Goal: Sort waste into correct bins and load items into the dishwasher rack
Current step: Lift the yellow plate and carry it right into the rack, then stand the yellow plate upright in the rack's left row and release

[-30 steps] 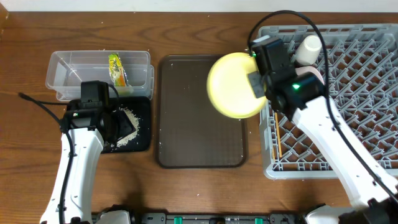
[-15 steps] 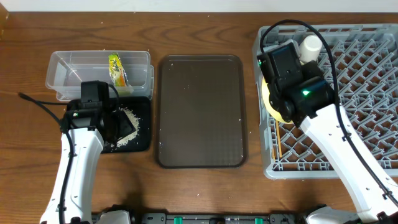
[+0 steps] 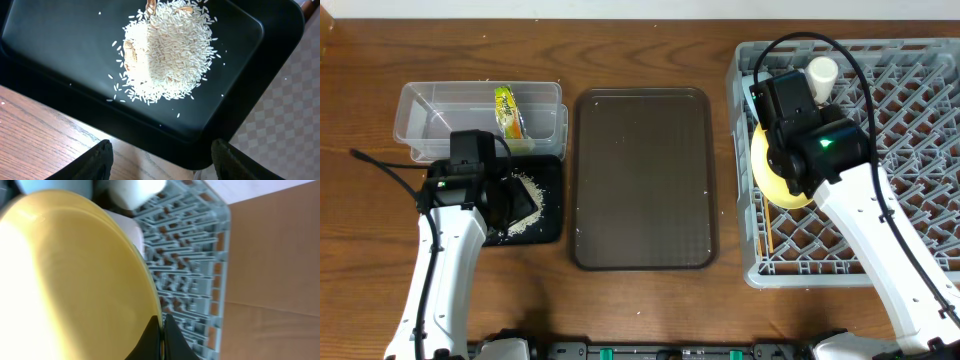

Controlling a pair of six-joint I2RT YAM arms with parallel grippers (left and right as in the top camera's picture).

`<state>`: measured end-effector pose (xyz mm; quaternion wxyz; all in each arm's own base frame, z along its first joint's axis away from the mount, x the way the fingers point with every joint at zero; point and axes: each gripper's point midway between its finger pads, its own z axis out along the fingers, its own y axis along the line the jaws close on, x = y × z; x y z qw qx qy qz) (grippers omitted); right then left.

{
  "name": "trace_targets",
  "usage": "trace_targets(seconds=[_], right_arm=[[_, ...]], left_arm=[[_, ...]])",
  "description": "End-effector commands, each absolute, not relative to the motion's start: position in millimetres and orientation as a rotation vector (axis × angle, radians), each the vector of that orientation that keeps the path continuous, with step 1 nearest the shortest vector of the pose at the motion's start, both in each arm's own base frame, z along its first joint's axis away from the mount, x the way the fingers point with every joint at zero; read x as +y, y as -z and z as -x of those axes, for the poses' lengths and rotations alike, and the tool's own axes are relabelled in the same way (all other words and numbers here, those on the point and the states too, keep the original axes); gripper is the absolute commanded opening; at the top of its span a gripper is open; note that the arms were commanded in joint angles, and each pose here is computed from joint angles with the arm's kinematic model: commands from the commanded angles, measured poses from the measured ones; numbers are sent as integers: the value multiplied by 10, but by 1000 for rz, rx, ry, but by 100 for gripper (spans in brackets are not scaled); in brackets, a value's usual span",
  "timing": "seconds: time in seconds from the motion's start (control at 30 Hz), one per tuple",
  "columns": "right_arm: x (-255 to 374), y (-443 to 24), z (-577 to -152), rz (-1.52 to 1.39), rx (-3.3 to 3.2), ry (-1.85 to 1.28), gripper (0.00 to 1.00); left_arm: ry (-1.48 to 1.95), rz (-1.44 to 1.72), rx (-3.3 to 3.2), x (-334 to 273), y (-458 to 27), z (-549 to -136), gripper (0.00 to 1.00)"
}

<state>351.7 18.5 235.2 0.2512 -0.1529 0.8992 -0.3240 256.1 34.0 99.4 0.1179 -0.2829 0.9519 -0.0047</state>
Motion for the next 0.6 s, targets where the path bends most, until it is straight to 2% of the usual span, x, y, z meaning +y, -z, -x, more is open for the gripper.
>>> trace_targets(seconds=[0.0,0.17,0.47,0.5,0.57], right_arm=[[237,-2285,-3514,342,2482,780,1],[275,-2179,-3534,358,2512,766,1],[616,-2026,-3629,358,2547,488,5],[626,-2030,-3639,356,2543,480,7],[648,-2025,-3640,359,2544,466,17]], left_arm=[[4,849,2777,367,-1006,-2564,66],[3,849,2777,368,-1006,-2564,66],[3,849,2777,367,-1006,-2564,66],[3,849,2777,367,-1006,-2564,66],[3,849,2777,367,-1006,-2564,66]])
